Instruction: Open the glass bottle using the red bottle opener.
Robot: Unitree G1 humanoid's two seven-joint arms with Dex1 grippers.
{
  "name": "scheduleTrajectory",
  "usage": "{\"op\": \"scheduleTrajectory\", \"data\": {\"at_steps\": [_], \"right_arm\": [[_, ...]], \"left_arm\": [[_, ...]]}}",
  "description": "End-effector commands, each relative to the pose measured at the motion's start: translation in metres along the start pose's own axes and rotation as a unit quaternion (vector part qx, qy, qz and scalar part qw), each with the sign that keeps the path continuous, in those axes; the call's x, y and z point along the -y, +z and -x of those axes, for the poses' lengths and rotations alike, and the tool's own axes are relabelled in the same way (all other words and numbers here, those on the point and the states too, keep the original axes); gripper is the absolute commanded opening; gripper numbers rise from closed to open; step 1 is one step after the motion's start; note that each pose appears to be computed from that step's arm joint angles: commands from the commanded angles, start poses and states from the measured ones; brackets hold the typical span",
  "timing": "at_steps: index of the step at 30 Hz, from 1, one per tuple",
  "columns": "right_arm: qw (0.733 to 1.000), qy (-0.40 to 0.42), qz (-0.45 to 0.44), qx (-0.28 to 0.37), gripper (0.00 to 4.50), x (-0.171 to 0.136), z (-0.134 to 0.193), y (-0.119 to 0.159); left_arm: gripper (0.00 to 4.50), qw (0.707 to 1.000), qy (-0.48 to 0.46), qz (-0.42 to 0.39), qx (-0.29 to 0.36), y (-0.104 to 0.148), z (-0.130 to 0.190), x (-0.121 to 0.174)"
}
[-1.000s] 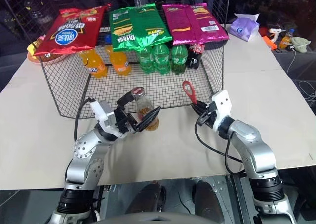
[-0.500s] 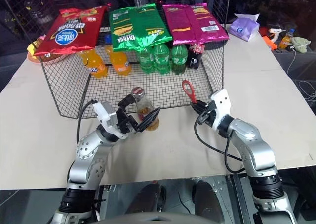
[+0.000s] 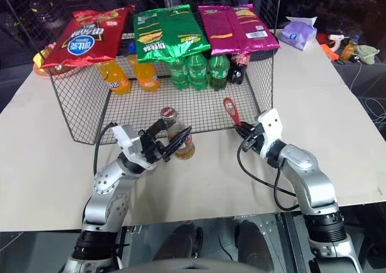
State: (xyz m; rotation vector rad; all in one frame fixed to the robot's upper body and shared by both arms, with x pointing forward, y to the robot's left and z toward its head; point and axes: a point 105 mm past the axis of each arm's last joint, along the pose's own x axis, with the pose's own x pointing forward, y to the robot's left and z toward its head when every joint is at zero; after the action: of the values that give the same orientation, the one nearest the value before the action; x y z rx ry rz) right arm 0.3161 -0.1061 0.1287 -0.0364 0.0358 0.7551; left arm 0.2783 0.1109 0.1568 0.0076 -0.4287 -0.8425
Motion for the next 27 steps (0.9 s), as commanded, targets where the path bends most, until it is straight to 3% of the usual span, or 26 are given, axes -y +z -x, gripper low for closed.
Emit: {"op": "scheduleTrajectory", "data": {"at_steps": [1, 3, 15, 20, 27], "right_arm": [[0.999, 0.008, 0.023, 0.028, 0.04, -0.002, -0.001, 0.016], [0.999, 0.009, 0.03, 0.031, 0.04, -0.002, -0.001, 0.019], [0.981, 0.06, 0.155, 0.103, 0.04, -0.032, -0.012, 0.057], [0.961, 0.064, 0.242, 0.119, 0.04, -0.041, -0.015, 0.062], [0.912, 0.06, 0.369, 0.17, 0.04, -0.054, -0.024, 0.071]], "left_arm": [[2.61, 1.0, -0.009, -0.005, 0.017, 0.007, 0.0, 0.003], [2.27, 1.0, -0.008, -0.006, 0.016, 0.006, 0.0, 0.002], [2.24, 1.0, -0.005, -0.01, 0.02, 0.006, -0.004, 0.002], [2.24, 1.0, -0.008, -0.008, 0.022, 0.005, -0.006, 0.002], [2.24, 1.0, -0.008, -0.007, 0.024, 0.005, -0.009, 0.003]]}}
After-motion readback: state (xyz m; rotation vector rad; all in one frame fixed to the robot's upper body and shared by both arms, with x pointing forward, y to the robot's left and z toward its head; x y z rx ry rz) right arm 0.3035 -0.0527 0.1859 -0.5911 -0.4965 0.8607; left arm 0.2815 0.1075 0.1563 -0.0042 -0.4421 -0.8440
